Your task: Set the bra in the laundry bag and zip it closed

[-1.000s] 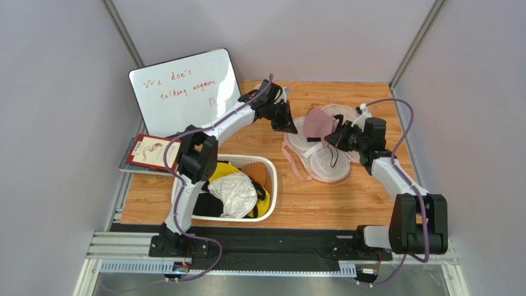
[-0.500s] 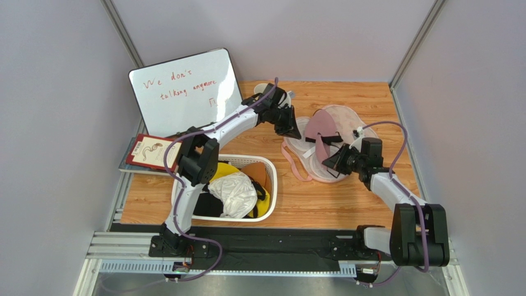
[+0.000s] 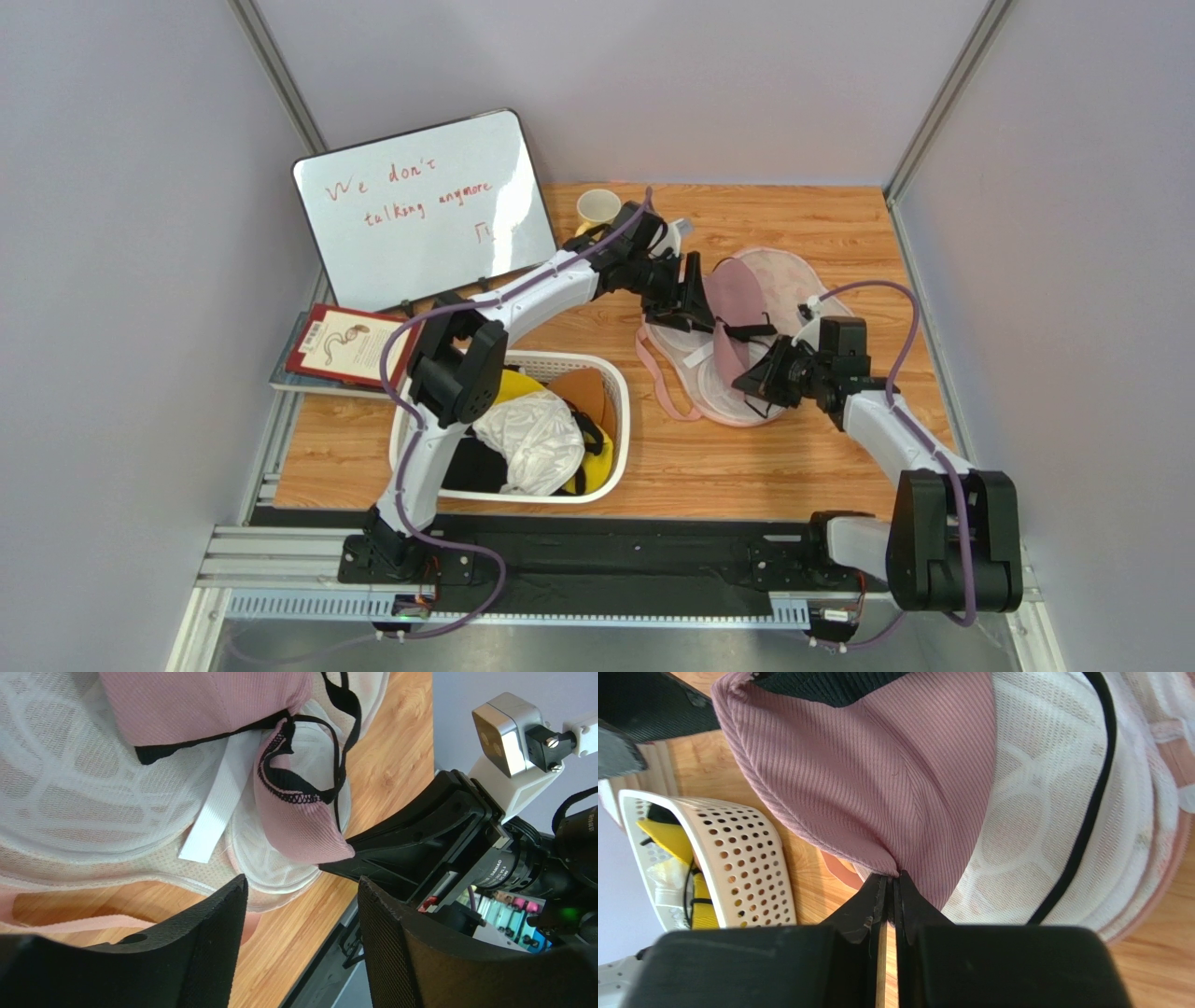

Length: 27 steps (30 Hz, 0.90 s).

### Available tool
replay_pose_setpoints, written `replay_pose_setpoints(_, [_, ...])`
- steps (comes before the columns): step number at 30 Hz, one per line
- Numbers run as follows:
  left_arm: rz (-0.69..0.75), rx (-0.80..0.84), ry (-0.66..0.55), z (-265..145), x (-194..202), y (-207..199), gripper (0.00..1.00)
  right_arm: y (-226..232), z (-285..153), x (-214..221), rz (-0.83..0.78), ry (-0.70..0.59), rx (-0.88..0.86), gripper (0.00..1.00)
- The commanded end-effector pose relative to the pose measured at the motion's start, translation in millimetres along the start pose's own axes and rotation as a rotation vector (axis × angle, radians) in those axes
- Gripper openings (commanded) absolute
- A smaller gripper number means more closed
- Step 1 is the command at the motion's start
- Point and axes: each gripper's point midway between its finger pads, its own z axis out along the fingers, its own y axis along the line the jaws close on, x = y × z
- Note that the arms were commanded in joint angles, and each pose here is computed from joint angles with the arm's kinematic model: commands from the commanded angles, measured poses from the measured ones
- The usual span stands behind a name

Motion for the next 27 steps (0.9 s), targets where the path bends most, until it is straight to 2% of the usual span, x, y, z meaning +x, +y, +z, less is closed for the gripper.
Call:
replay_pose_setpoints(1, [0.117, 0.11, -0.061, -14, -18, -51, 0.67, 0, -9, -9, -0.062, -0.024, 0.036, 0.07])
replay_pose_setpoints(4, [0.116, 0.106, -0.043, -4, -17, -54, 0.71, 0, -9, -5, -0.056, -0.005, 0.028, 0.1])
replay_pose_setpoints(10, [0.108, 0.096, -0.005, 22, -10, -51, 0.71, 0, -13, 0, -0.049, -0.001, 0.031, 0.14])
replay_pose_setpoints(17, [0.08, 0.035, 0.051, 47, 9, -31, 0.59, 3, -24, 0, -0.055, -0.009, 0.048, 0.2])
replay_pose_setpoints(19, [0.077, 0.013, 0.053, 50, 12, -25, 0.51, 6, -25, 0, -0.049, -0.011, 0.042, 0.23])
replay_pose_setpoints(20, [0.075, 0.012, 0.056, 51, 13, -25, 0.47, 7, -27, 3, -0.044, -0.001, 0.039, 0.28])
replay_pose_setpoints(21, [0.068, 0.007, 0.059, 52, 14, -23, 0.36, 6, -27, 5, -0.023, 0.005, 0.046, 0.31])
replay_pose_setpoints(23, [0.058, -0.016, 0.065, 52, 17, -17, 0.27, 2, -33, 6, 0.024, 0.006, 0.1, 0.42])
replay_pose_setpoints(24, [0.057, -0.023, 0.064, 51, 18, -15, 0.18, 1, -36, 5, 0.074, -0.002, 0.129, 0.48])
replay_pose_setpoints(25, [0.053, -0.031, 0.067, 51, 20, -13, 0.13, -9, -41, 8, 0.121, -0.003, 0.202, 0.57])
replay_pose_setpoints(26, [0.049, -0.04, 0.071, 50, 23, -10, 0.06, -7, -46, 3, 0.145, -0.022, 0.221, 0.6])
replay_pose_setpoints(27, [0.045, -0.044, 0.074, 49, 25, -9, 0.04, -6, -51, 1, 0.17, -0.035, 0.235, 0.61])
